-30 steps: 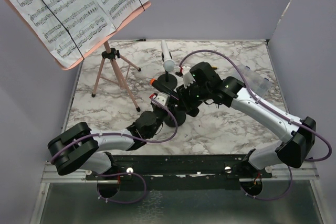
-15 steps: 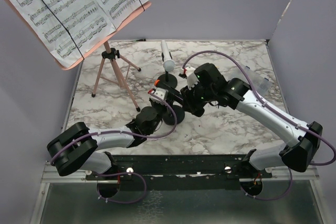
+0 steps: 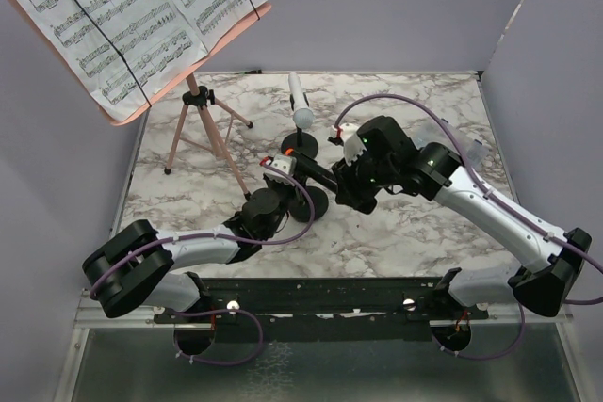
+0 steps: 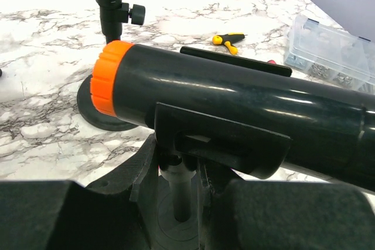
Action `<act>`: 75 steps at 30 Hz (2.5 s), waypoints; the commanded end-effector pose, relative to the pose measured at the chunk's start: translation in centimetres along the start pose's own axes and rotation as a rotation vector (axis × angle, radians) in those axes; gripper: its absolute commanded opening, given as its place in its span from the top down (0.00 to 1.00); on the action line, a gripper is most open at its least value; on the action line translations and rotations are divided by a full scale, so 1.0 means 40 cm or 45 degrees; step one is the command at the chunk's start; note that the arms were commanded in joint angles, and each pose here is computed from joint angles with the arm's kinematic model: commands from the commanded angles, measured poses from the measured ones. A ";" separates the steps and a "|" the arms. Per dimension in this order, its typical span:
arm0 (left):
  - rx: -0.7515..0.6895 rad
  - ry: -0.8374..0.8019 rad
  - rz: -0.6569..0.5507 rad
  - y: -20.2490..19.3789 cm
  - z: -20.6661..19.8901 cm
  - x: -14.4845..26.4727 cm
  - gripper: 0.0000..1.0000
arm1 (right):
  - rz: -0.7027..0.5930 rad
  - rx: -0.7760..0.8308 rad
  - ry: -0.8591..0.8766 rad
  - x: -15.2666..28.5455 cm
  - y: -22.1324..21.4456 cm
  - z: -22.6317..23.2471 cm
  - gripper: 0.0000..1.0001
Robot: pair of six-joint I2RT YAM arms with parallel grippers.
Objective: Pack up the instrument practice props
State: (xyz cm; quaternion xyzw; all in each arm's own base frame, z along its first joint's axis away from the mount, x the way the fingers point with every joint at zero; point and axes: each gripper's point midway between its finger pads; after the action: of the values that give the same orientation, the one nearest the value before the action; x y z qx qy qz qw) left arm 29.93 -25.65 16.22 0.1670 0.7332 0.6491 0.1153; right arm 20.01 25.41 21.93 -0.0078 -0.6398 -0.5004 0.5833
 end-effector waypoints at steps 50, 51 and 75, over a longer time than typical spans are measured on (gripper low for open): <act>-0.315 0.042 0.188 0.118 0.157 0.148 0.18 | 0.104 0.132 -0.032 0.139 -0.076 0.008 0.99; -0.347 -0.023 0.182 0.131 0.141 0.157 0.15 | 0.103 0.140 -0.032 0.137 -0.073 0.007 0.99; -0.965 -1.069 0.195 0.170 -0.114 0.277 0.09 | 0.037 0.491 0.259 0.122 -0.062 0.075 0.99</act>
State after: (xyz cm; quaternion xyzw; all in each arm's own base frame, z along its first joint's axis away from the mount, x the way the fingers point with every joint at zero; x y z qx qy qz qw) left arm 20.15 -23.54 23.67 0.3917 0.3749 0.7640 0.3497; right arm 15.40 22.19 23.46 0.0898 -0.6728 -0.3675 0.6358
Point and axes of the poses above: each gripper's point midway between its finger pads, its own x axis back along the fingers, its own z axis along the line the jaws close on, y = z × x, and after that the axes turned 3 degrees about -x, right-handed
